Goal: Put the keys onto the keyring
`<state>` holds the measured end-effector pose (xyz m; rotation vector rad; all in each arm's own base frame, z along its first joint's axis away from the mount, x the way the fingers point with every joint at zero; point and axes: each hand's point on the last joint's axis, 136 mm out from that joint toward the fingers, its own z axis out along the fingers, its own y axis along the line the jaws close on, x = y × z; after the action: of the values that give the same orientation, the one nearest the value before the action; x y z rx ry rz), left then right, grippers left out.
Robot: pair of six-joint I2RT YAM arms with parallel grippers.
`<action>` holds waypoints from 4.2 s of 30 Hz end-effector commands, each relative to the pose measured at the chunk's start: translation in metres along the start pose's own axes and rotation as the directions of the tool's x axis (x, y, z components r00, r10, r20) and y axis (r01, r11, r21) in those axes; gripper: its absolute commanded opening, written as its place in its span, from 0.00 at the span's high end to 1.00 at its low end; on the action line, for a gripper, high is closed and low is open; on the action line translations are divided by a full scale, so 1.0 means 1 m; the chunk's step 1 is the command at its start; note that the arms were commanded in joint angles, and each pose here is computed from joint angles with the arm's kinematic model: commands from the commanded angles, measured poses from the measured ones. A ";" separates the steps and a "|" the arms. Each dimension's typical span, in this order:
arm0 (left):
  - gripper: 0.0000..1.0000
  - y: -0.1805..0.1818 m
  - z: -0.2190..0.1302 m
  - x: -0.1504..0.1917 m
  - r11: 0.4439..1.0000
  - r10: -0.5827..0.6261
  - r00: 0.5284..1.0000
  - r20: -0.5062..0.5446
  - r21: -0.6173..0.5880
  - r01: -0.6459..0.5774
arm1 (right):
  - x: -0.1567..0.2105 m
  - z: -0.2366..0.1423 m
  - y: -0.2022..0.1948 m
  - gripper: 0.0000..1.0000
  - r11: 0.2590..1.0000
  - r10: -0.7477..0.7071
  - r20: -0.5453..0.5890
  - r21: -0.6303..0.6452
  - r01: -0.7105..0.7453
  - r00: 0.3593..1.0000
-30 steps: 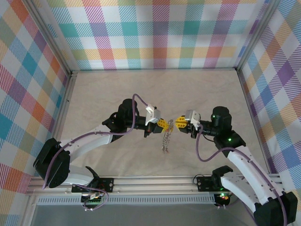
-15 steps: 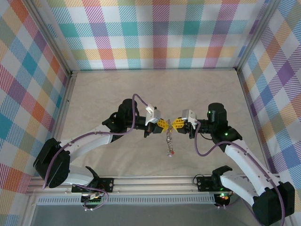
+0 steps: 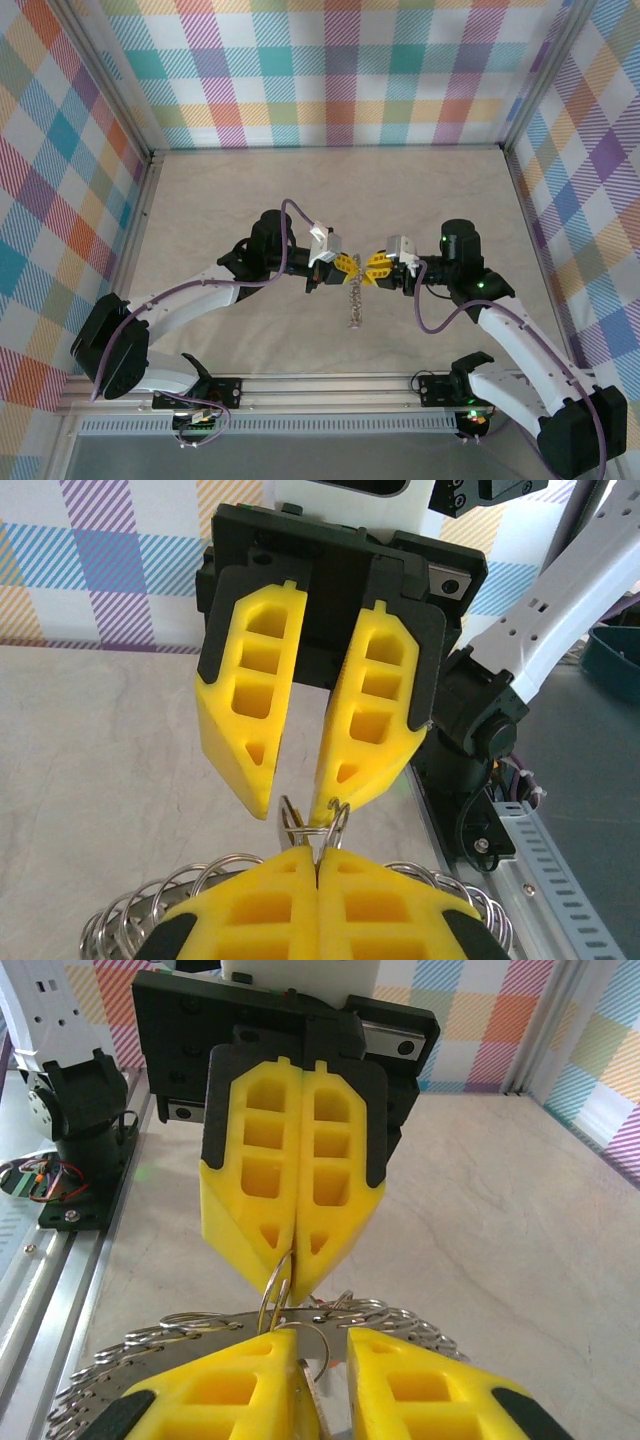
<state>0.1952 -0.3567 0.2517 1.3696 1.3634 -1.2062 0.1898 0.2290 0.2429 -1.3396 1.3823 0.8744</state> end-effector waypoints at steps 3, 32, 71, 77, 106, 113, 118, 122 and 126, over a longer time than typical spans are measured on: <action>1.00 -0.005 -0.001 -0.030 0.996 0.082 0.994 0.075 0.015 -0.083 | -0.012 0.001 0.016 0.77 0.995 -0.023 0.041 -0.095 0.026 0.999; 1.00 -0.003 0.001 -0.028 0.997 0.079 0.995 0.066 0.021 -0.081 | -0.014 0.001 0.020 0.83 0.990 -0.076 0.060 -0.113 0.083 0.995; 0.88 -0.004 -0.002 -0.013 0.996 0.089 0.995 -0.054 0.006 -0.089 | -0.006 0.004 0.015 1.00 0.998 -0.009 -0.005 -0.058 0.008 1.000; 0.82 -0.007 -0.005 -0.014 0.994 0.111 0.988 -0.104 0.022 -0.110 | -0.012 0.000 0.016 1.00 0.996 0.035 -0.062 -0.082 -0.040 0.997; 1.00 -0.021 -0.013 -0.001 0.990 0.100 0.964 -0.247 0.126 -0.070 | -0.029 0.012 0.004 0.84 0.992 0.013 -0.073 -0.127 -0.022 0.997; 1.00 -0.003 -0.020 -0.026 0.995 0.095 0.990 -0.104 -0.005 -0.096 | -0.017 0.009 0.004 0.78 0.998 0.001 -0.092 -0.068 -0.008 0.996; 1.00 -0.004 -0.022 -0.030 0.995 0.101 0.992 -0.078 -0.007 -0.102 | -0.012 0.011 0.006 0.78 0.997 0.013 -0.088 -0.077 -0.020 0.996; 1.00 -0.004 -0.022 -0.031 0.994 0.108 0.992 -0.070 -0.002 -0.109 | -0.008 0.013 0.006 0.76 0.996 0.017 -0.089 -0.086 -0.024 0.996; 1.00 -0.004 -0.022 -0.032 0.994 0.111 0.993 -0.047 -0.008 -0.111 | -0.004 0.014 0.007 0.75 0.994 0.014 -0.101 -0.102 -0.024 0.995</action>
<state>0.1983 -0.3428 0.2637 1.4838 1.4101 -1.0777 0.1866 0.2431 0.2428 -1.4449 1.4805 0.8970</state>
